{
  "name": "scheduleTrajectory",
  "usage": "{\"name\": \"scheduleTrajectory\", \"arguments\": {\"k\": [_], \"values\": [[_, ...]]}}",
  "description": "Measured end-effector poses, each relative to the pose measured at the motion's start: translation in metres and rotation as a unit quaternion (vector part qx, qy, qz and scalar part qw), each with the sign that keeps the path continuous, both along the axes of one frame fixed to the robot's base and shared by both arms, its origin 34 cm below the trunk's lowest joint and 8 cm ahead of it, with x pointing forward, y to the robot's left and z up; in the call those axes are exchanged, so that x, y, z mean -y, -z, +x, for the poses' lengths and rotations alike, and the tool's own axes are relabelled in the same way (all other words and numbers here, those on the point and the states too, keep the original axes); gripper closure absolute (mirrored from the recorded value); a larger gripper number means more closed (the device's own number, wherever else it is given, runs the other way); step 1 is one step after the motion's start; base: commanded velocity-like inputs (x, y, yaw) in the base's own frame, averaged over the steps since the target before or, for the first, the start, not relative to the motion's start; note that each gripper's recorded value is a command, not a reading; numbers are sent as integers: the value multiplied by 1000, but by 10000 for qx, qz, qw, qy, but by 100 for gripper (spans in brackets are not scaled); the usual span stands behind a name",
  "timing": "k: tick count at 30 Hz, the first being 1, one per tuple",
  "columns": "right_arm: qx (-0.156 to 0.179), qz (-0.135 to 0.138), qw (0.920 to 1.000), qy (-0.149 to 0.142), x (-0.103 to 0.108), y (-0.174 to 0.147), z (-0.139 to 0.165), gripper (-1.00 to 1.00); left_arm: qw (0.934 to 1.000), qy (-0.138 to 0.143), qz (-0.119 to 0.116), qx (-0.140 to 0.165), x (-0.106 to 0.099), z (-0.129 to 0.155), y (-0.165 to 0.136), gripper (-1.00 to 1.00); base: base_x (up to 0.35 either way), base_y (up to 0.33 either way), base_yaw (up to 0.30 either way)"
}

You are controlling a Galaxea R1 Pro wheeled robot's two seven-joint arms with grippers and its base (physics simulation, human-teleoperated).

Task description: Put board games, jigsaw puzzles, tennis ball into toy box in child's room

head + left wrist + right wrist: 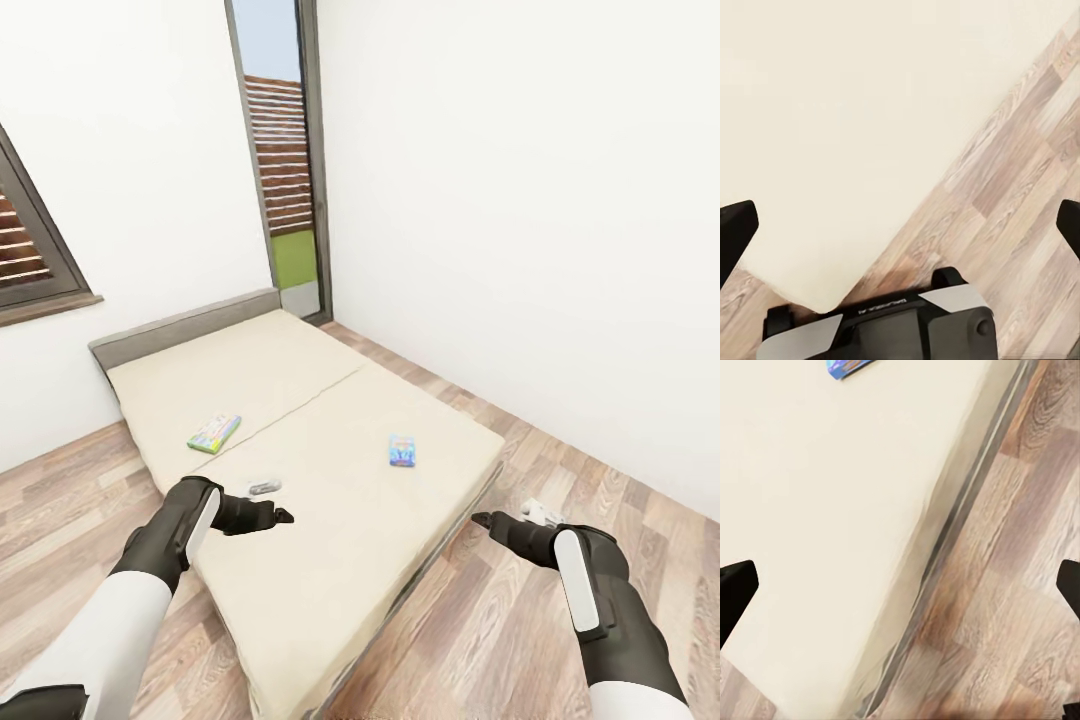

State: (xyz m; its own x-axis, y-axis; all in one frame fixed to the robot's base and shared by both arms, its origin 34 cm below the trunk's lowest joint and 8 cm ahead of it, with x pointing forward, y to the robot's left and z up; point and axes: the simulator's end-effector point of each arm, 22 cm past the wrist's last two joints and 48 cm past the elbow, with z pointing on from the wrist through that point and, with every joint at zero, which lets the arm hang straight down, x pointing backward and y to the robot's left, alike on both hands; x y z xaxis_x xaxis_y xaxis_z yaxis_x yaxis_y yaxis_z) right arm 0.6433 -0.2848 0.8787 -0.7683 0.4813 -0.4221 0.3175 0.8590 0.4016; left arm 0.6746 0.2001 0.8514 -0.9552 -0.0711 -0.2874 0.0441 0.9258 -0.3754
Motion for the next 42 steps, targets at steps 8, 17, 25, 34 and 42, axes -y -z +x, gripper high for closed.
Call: {"name": "scheduleTrajectory", "arguments": {"k": [8,17,25,34,42], "values": [[-61,-2,10000,0,0,6,-2,-100,10000,1,-4,-62,0,-2,7,-100,0,277,-155],[-129,1,9999,0,0,14,-3,-100,9999,7,-25,-122,1,-4,14,-100,0,282,-155],[-190,-4,9998,3,1,20,-5,-100,9998,10,-31,-187,1,-6,21,-100,0,276,-155],[-254,-4,9997,7,1,27,-7,-100,9997,9,-24,-249,0,-8,28,-100,0,145,-165],[-305,-5,9995,9,1,32,-9,-100,9995,9,-24,-300,0,-10,34,-100,0,21,-181]]}}
